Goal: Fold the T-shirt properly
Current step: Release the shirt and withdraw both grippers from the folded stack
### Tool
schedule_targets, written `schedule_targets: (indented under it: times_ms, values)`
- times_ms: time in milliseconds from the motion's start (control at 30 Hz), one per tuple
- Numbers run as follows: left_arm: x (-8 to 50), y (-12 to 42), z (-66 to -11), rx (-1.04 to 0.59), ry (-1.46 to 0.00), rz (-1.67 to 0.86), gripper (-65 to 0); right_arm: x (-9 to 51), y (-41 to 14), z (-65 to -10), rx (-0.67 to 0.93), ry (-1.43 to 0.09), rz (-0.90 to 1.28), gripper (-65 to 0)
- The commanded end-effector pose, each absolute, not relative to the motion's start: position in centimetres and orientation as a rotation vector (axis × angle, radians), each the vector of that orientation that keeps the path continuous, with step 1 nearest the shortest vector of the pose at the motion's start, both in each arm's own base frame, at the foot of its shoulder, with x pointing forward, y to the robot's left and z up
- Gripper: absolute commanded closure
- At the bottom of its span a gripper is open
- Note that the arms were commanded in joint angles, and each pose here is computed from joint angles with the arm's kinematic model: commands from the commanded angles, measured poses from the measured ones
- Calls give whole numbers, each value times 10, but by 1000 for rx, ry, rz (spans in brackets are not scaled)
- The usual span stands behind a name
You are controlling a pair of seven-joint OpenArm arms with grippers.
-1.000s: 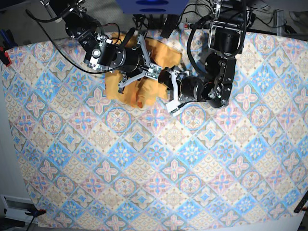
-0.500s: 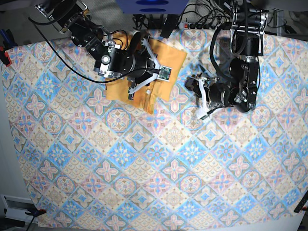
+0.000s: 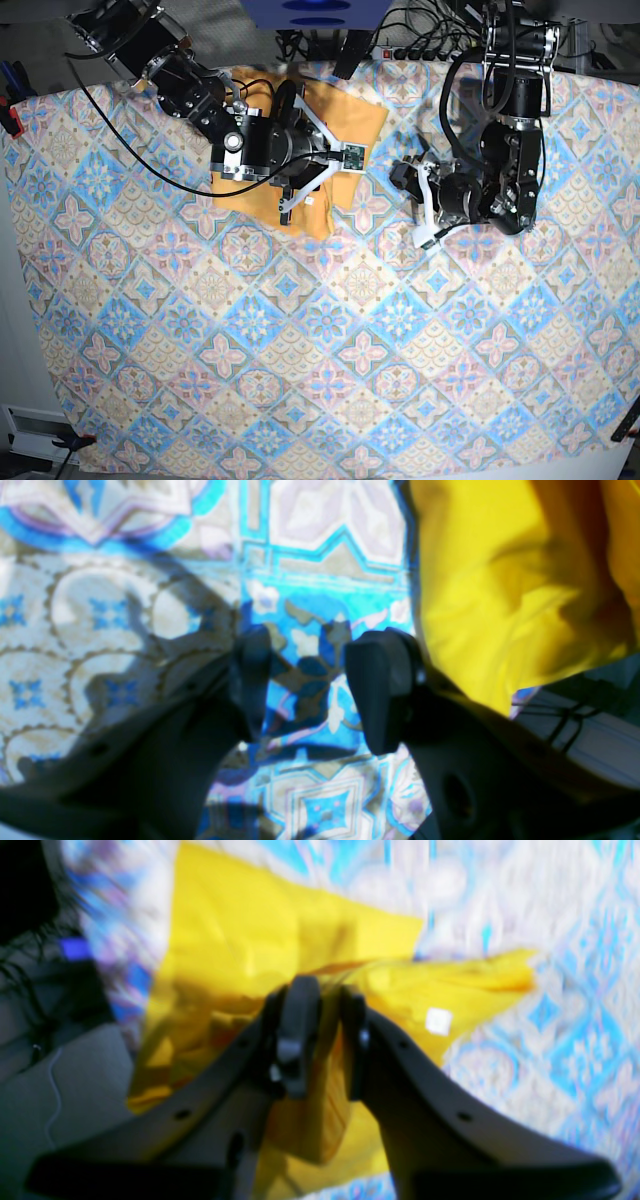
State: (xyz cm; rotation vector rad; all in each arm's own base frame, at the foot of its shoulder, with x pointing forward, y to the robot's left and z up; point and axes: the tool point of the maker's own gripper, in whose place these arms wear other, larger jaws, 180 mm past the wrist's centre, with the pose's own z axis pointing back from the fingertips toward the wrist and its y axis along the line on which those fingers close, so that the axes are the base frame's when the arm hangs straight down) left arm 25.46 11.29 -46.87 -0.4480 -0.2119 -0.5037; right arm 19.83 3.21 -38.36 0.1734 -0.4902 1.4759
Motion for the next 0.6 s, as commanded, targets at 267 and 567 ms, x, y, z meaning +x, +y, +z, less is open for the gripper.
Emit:
schedule_targets:
  times_ms: [267,567]
  values:
    - [263,120,-464,-421,-228,-506,-298,215,63,-340,340,-611,1443,-212]
    - [258,120,-467,-422,-212,-509,-297,241,29,-342,281,-627,1287,-210]
